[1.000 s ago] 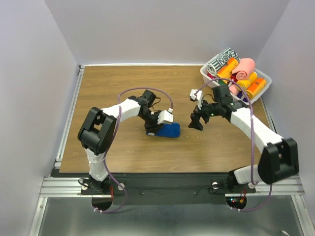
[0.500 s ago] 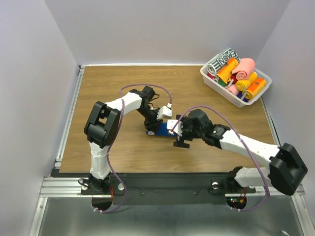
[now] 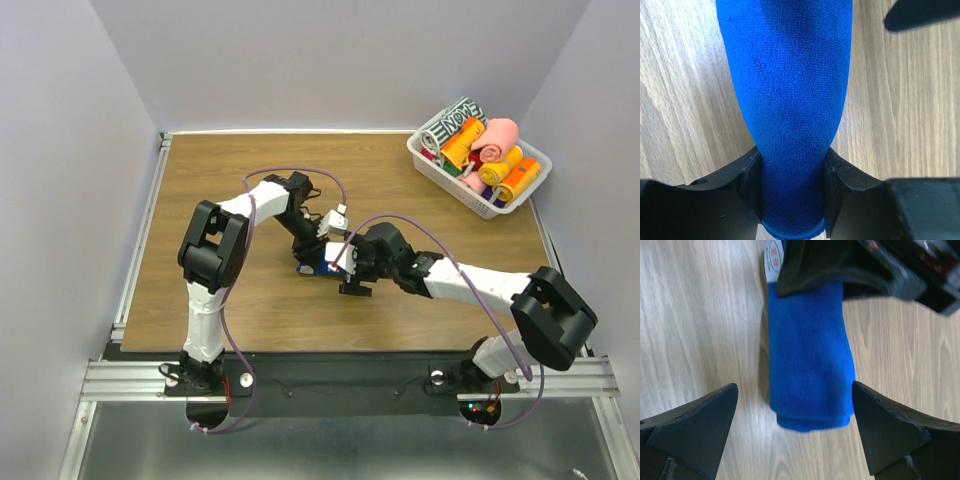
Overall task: Roll the towels
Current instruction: Roll the towel, then place the rolled towel into the container
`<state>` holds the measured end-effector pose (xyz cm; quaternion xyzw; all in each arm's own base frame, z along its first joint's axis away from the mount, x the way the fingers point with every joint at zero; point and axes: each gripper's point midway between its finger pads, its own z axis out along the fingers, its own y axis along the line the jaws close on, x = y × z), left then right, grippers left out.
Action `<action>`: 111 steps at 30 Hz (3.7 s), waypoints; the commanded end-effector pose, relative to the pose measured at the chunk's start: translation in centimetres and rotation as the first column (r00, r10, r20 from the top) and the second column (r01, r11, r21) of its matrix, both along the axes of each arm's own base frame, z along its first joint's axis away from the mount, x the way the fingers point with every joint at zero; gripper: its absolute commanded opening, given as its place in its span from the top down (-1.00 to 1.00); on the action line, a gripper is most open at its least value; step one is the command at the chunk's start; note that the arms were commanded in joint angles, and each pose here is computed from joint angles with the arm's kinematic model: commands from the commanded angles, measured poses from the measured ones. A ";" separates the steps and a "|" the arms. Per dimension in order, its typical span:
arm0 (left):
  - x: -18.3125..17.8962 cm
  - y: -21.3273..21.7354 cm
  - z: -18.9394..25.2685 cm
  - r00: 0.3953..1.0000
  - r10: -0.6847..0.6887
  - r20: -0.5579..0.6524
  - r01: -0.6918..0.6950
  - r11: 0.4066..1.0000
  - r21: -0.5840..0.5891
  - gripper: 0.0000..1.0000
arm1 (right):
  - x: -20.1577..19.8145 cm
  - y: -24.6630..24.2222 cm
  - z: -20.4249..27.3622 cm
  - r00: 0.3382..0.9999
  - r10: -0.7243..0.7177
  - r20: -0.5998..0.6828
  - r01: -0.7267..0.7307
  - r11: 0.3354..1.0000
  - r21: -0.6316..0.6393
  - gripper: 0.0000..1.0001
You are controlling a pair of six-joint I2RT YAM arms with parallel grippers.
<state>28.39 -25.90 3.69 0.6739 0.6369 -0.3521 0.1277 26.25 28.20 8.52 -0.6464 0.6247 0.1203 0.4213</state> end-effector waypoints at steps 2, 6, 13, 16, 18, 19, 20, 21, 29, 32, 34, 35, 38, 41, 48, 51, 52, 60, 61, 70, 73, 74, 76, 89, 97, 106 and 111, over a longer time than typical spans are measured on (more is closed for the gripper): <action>-3.2 2.8 -2.4 0.987 -0.012 -0.161 0.035 0.990 0.138 0.00 | 1.9 2.7 2.1 0.993 0.032 0.113 -0.039 0.997 0.060 -1.00; -3.4 3.0 -2.5 0.984 -0.017 -0.177 0.041 0.990 0.136 0.00 | 2.4 3.1 1.3 0.992 0.038 0.119 -0.043 0.998 0.041 -1.00; -3.7 3.3 -2.8 0.983 -0.022 -0.182 0.049 0.989 0.143 0.00 | 4.8 3.2 1.5 0.978 -0.050 0.201 0.036 0.997 0.072 -1.00; -3.5 3.4 -2.8 0.983 -0.020 -0.182 0.047 0.989 0.143 -0.01 | 4.5 3.4 0.9 0.980 -0.026 0.197 0.015 0.998 0.060 -1.00; -3.6 3.4 -2.9 0.982 -0.019 -0.187 0.047 0.989 0.144 -0.01 | 4.4 3.4 0.3 0.983 -0.020 0.185 0.011 0.999 0.052 -1.00; -3.4 3.3 -2.8 0.982 -0.021 -0.186 0.047 0.989 0.137 -0.01 | 4.3 3.3 -0.1 0.983 -0.014 0.184 0.006 0.999 0.041 -1.00; -3.6 3.4 -2.8 0.980 -0.023 -0.195 0.051 0.989 0.137 -0.01 | 4.2 3.3 -0.4 0.983 -0.007 0.181 0.001 0.999 0.033 -1.00; -3.6 3.3 -2.8 0.980 -0.024 -0.198 0.052 0.989 0.137 -0.02 | 4.2 3.2 -1.0 0.984 -0.002 0.178 -0.001 1.000 0.020 -1.00; -4.1 3.5 -2.6 0.971 -0.049 -0.234 0.079 0.989 0.122 -0.08 | 3.7 2.7 -3.2 0.987 0.033 0.160 -0.029 0.999 -0.029 -0.89; -4.2 3.5 -2.8 0.967 -0.048 -0.252 0.081 0.989 0.121 -0.08 | 3.5 2.7 -3.6 0.987 0.046 0.151 -0.041 0.998 -0.040 -0.83; -4.2 3.4 -2.8 0.966 -0.047 -0.254 0.080 0.989 0.121 -0.08 | 3.2 2.7 -4.0 0.988 0.065 0.142 -0.058 0.997 -0.052 -0.82; -4.3 3.4 -2.9 0.964 -0.044 -0.262 0.077 0.990 0.118 -0.07 | 3.0 2.7 -3.9 0.986 0.079 0.144 -0.071 0.996 -0.056 -0.81; -4.2 3.3 -2.9 0.961 -0.030 -0.275 0.061 0.993 0.103 -0.05 | 2.2 2.8 -3.8 0.987 0.108 0.117 -0.102 0.993 -0.058 -0.75; -3.9 3.2 -2.8 0.960 -0.021 -0.280 0.048 0.995 0.091 -0.08 | 1.4 2.3 -4.9 0.989 0.126 0.078 -0.119 0.989 -0.086 -0.34; -0.9 3.1 -1.2 0.966 0.080 -0.246 -0.078 0.997 0.018 -0.45 | -0.8 1.2 -6.4 0.984 0.177 -0.016 -0.177 0.976 -0.129 0.59; 0.8 3.7 -0.2 0.972 0.131 -0.195 -0.133 0.991 0.001 -0.60 | -1.2 1.0 -6.4 0.985 0.164 -0.061 -0.171 0.976 -0.138 0.93; 1.3 3.8 0.1 0.972 0.148 -0.182 -0.150 0.989 0.003 -0.70 | -1.1 1.2 -6.3 0.985 0.159 -0.064 -0.166 0.977 -0.132 0.99; 9.7 8.5 7.7 0.860 0.506 0.071 -0.496 0.860 -0.119 -0.97 | 1.3 0.8 -4.1 0.951 -0.138 -0.277 0.123 0.990 -0.070 0.99; 10.4 9.0 8.8 0.836 0.543 0.081 -0.529 0.836 -0.144 -0.97 | 1.7 0.8 -3.6 0.935 -0.174 -0.309 0.165 0.985 -0.053 0.99; 12.5 11.5 18.2 0.630 0.754 0.183 -0.669 0.648 -0.364 -0.97 | 5.9 -1.2 3.5 0.694 -0.353 -0.628 0.538 0.833 0.127 0.99; 12.0 11.2 20.0 0.596 0.792 0.134 -0.699 0.593 -0.400 -0.97 | 8.6 -3.0 6.7 0.617 -0.386 -0.686 0.658 0.731 0.181 0.99; 12.0 11.2 20.3 0.580 0.806 0.122 -0.713 0.574 -0.402 -0.97 | 9.4 -3.8 8.3 0.614 -0.397 -0.683 0.685 0.697 0.211 0.99; 11.7 11.1 20.8 0.568 0.818 0.091 -0.731 0.552 -0.401 -0.97 | 11.8 -6.5 11.0 0.571 -0.428 -0.701 0.761 0.596 0.257 0.99; 9.4 8.7 24.4 0.502 0.857 0.115 -0.717 0.487 -0.498 -0.97 | 17.8 -34.7 22.9 0.257 -0.505 -0.824 0.911 -0.158 0.381 0.99; 8.5 8.4 24.1 0.497 0.862 0.103 -0.711 0.472 -0.521 -0.97 | 21.2 -41.1 22.9 0.194 -0.440 -0.877 0.897 -0.282 0.340 0.99; 8.3 8.3 23.5 0.502 0.859 0.102 -0.708 0.476 -0.523 -0.97 | 24.0 -43.2 18.2 0.072 -0.334 -0.940 0.902 -0.380 0.204 0.99; 8.3 8.4 22.4 0.503 0.857 0.108 -0.712 0.482 -0.511 -0.97 | 25.0 -43.9 16.2 0.041 -0.318 -0.947 0.899 -0.401 0.174 0.99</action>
